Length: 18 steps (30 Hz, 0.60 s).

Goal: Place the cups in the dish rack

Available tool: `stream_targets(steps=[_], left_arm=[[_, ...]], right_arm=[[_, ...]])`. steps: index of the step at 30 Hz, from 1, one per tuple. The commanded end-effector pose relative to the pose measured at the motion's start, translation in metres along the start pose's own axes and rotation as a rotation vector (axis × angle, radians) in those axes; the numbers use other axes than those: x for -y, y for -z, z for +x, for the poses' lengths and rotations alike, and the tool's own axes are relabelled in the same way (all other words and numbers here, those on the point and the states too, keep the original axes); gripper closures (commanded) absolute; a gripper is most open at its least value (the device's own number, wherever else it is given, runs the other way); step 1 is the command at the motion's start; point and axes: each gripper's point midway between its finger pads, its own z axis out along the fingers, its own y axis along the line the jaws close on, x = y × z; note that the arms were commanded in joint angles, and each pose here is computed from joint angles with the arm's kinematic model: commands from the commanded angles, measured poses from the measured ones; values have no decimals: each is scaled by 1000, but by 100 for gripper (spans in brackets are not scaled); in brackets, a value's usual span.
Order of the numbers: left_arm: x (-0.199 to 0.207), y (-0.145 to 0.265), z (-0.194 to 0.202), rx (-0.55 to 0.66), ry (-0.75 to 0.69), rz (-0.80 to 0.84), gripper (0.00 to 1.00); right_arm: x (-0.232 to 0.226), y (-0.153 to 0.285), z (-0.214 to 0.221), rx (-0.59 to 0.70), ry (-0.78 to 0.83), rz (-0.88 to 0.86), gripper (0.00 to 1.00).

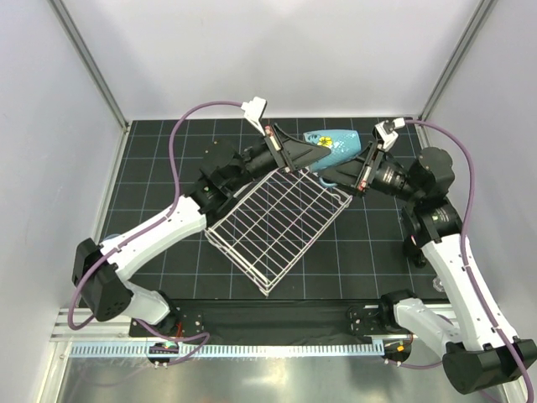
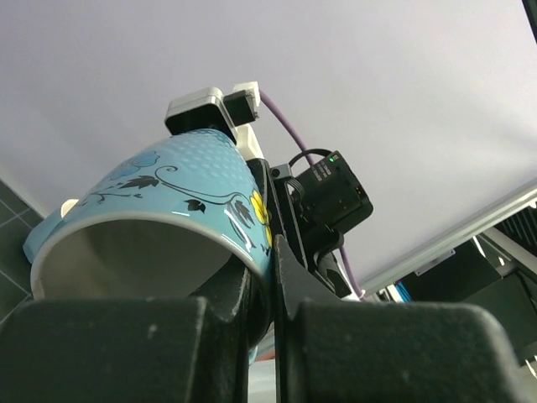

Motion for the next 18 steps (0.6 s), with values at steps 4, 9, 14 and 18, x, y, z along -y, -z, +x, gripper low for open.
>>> stream_targets(steps=[4, 9, 14, 18], left_arm=[[41, 16, -13, 79, 33, 72, 85], [18, 39, -11, 129, 42, -51, 50], [-7, 71, -14, 180, -17, -243, 38], [-54, 130, -17, 213, -86, -604, 37]], right_arm=[[4, -1, 0, 9, 76, 2, 96], [21, -1, 0, 1, 137, 86, 96], [44, -3, 4, -32, 159, 181, 96], [87, -13, 4, -95, 217, 362, 96]])
